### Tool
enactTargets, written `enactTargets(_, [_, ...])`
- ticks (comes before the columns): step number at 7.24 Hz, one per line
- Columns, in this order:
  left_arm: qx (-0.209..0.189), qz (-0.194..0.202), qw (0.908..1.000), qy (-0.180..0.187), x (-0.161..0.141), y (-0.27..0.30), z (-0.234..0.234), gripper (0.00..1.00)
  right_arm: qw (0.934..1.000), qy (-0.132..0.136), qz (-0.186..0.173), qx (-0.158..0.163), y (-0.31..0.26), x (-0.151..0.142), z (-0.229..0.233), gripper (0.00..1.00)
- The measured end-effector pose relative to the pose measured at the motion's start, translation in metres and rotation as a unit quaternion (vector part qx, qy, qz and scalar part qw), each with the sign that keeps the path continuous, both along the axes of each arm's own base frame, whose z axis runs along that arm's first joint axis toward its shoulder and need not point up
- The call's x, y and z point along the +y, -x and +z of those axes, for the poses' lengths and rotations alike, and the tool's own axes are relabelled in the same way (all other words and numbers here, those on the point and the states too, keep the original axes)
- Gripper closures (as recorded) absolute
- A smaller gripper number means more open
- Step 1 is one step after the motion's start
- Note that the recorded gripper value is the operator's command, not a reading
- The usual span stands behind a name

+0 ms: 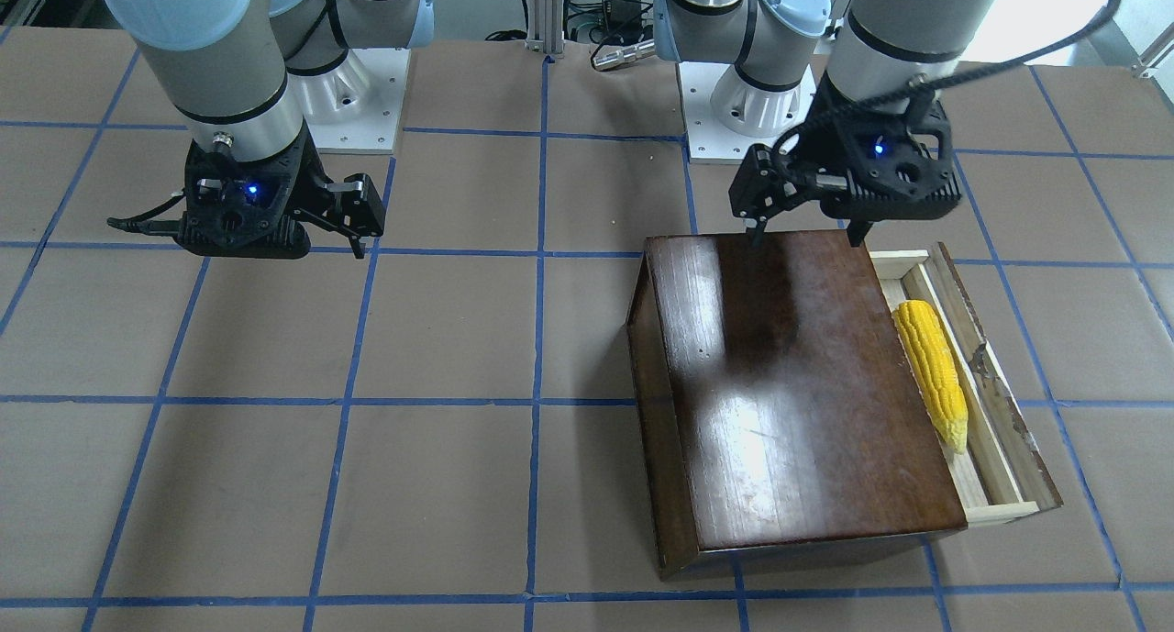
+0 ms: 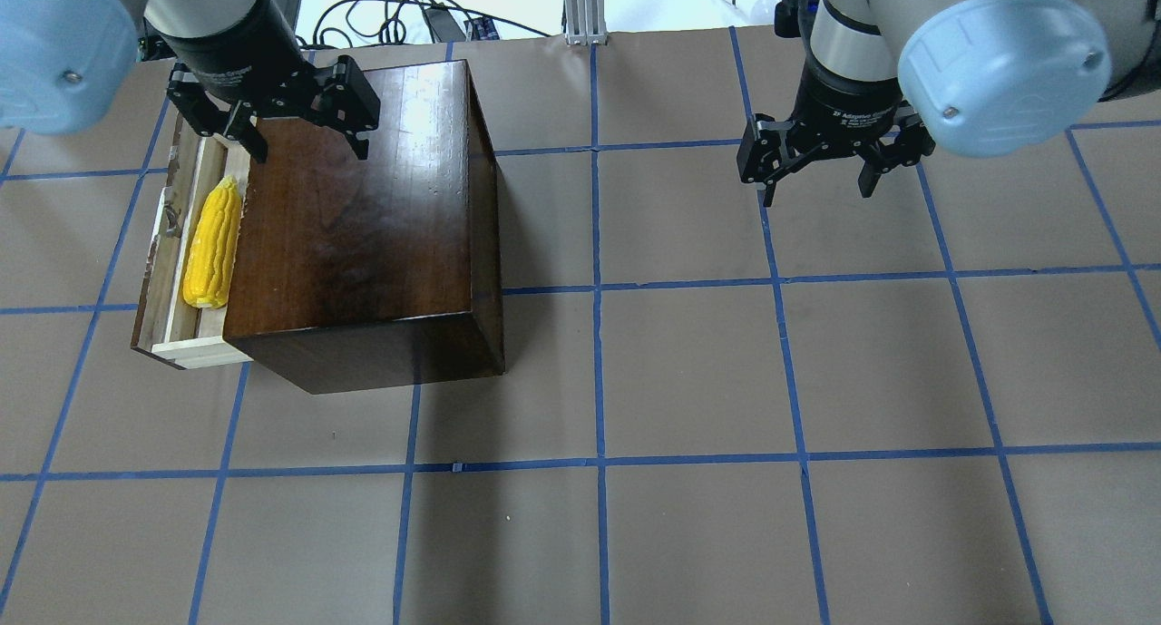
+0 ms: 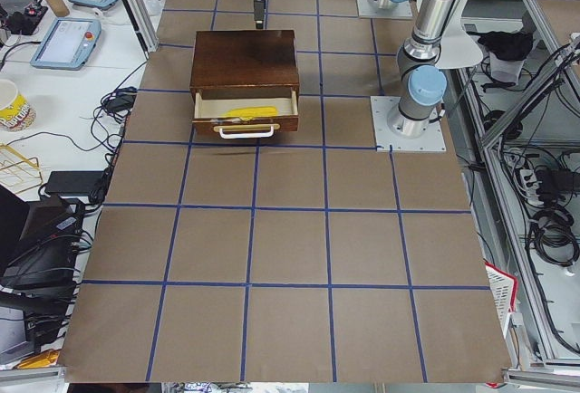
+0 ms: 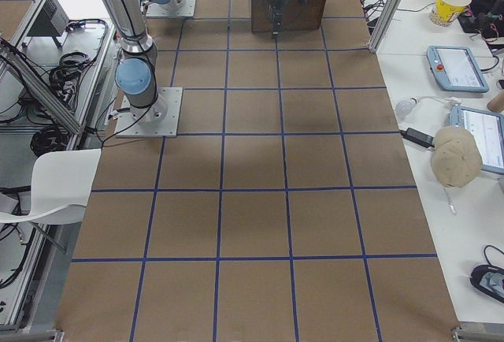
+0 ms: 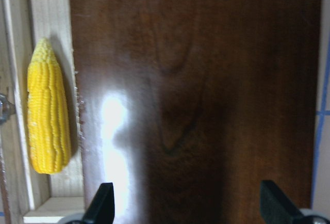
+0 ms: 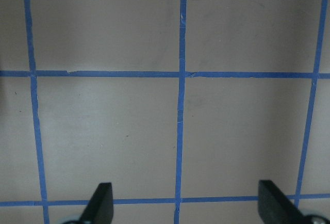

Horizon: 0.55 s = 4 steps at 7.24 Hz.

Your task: Open drawer and put corn inside

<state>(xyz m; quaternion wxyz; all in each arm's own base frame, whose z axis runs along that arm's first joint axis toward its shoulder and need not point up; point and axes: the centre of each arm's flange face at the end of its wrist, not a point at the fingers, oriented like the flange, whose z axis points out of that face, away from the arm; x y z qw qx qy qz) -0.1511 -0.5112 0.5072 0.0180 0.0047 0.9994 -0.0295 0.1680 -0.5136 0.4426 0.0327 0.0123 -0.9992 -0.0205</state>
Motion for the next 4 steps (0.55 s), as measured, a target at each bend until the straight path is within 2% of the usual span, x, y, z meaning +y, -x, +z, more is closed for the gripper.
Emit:
enactTargets(2, [0.001, -0.006, 1.0, -0.001, 0.038, 0.004, 0.01, 0.0, 1.0, 0.0, 0.0, 0.0, 0.0, 0.0, 0.0, 0.0])
enactTargets(4, [0.011, 0.015, 0.9998, 0.009, 0.047, -0.021, 0.021, 0.0, 1.0, 0.001, 0.0, 0.0, 0.0, 0.0, 0.0, 0.0])
